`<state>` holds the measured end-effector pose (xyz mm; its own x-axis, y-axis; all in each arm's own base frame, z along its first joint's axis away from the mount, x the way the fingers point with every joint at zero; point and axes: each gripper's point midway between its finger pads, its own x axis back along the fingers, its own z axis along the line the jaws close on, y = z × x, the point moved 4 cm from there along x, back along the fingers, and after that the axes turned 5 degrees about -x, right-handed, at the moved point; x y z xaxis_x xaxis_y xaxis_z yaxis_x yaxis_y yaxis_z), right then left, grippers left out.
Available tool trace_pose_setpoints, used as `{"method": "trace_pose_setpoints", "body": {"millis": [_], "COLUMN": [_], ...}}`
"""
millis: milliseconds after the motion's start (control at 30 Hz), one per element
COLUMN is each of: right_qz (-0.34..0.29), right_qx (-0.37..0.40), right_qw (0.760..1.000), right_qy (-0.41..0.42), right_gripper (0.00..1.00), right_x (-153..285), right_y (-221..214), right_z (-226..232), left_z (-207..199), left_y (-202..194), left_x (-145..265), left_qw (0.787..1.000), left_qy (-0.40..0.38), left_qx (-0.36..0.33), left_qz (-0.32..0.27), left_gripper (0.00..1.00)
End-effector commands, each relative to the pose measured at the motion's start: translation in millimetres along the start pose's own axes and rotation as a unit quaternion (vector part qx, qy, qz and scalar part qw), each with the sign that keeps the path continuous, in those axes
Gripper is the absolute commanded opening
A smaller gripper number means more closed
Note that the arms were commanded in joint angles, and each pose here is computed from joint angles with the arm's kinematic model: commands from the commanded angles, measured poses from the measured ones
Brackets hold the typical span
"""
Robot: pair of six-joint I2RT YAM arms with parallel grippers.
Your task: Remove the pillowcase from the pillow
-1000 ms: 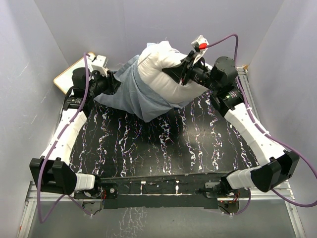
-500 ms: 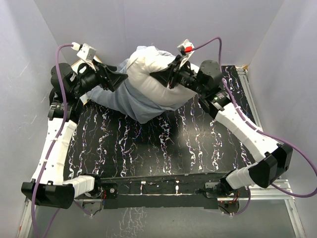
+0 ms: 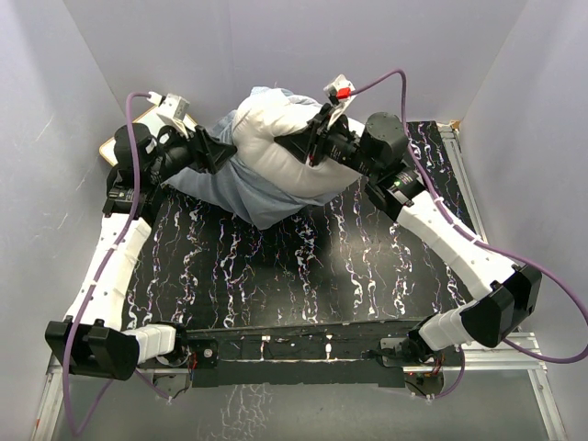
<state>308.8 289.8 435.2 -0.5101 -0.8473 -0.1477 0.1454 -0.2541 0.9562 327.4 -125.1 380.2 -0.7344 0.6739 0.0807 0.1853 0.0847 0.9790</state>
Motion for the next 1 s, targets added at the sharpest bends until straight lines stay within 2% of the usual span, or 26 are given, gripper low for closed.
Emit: {"method": "trace_pose_setpoints", "body": {"millis": [0,233,400,533,633,800,967], "right_qz": [-0.058,-0.040,-0.023,-0.030,-0.058,-0.147,-0.210], "right_qx": [0.012,0.012,0.000,0.009,0.023,0.055,0.067], "right_qw": [0.997,0.992,0.980,0.972,0.967,0.961,0.956], "right_qy": [0.049,0.122,0.196,0.234,0.246,0.229,0.196], "right_gripper": [0.08,0.08,0.08,0.08,0.08,0.08,0.08], "right_x": [9,25,40,55,68,96,114], "right_y": [47,35,29,42,71,133,169], "right_z": [29,53,76,93,101,98,88], "left_z": [17,60,72,81,89,105,104], "left_y": [-7,-9,-15,-26,-35,-63,-103], "left_x": [1,1,2,4,8,17,28], "left_qw": [0.998,0.981,0.974,0.967,0.960,0.943,0.942], "left_qy": [0.057,0.185,0.212,0.237,0.256,0.296,0.288], "left_qx": [-0.014,-0.056,-0.078,-0.087,-0.104,-0.126,-0.118], "left_qz": [0.002,0.004,0.016,0.031,0.043,0.079,0.123], "left_gripper": [0.55,0.47,0.43,0.39,0.36,0.30,0.28]}}
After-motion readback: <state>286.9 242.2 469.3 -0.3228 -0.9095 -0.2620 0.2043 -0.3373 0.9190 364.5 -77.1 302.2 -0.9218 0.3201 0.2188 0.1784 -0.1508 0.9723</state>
